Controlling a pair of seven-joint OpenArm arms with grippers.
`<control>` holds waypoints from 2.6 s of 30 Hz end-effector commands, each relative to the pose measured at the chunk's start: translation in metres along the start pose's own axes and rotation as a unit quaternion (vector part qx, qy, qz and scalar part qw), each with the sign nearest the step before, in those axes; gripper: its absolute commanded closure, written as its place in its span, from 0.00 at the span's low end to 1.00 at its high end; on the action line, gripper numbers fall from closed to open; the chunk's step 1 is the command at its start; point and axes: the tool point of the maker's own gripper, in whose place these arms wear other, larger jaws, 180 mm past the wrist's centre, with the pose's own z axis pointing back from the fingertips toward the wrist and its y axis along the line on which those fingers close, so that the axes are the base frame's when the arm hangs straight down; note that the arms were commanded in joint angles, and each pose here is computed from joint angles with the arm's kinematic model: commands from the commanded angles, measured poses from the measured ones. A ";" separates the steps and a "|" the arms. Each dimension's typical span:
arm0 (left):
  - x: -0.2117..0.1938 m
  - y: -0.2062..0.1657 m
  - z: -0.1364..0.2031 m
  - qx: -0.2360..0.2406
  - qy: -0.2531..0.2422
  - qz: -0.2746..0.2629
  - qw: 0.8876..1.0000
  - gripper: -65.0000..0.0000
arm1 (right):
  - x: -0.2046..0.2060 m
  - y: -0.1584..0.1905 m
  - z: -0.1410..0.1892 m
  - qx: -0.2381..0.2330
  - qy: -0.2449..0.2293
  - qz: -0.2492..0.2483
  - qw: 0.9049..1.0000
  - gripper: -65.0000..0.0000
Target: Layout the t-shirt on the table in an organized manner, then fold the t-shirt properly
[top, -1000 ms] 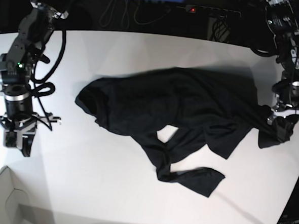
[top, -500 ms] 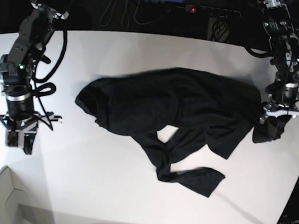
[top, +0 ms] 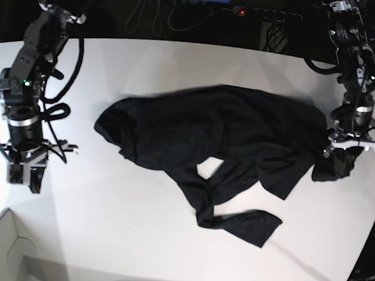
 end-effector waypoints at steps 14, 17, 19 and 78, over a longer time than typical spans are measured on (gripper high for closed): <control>0.014 -0.005 -0.001 -0.010 -0.021 -0.004 1.000 1.00 | 0.010 -0.003 -0.002 -0.004 -0.021 -0.006 1.000 1.00; 0.014 -0.005 -0.001 -0.010 -0.021 -0.004 1.000 1.00 | 0.010 -0.003 -0.003 -0.005 -0.021 -0.006 1.000 1.00; 0.014 -0.005 -0.001 -0.010 -0.021 -0.004 1.000 1.00 | 0.010 -0.003 -0.003 -0.005 -0.021 -0.006 1.000 1.00; 0.007 0.004 -0.008 0.001 -0.013 0.004 1.000 1.00 | -0.015 0.023 -0.011 0.023 0.013 -0.030 0.999 1.00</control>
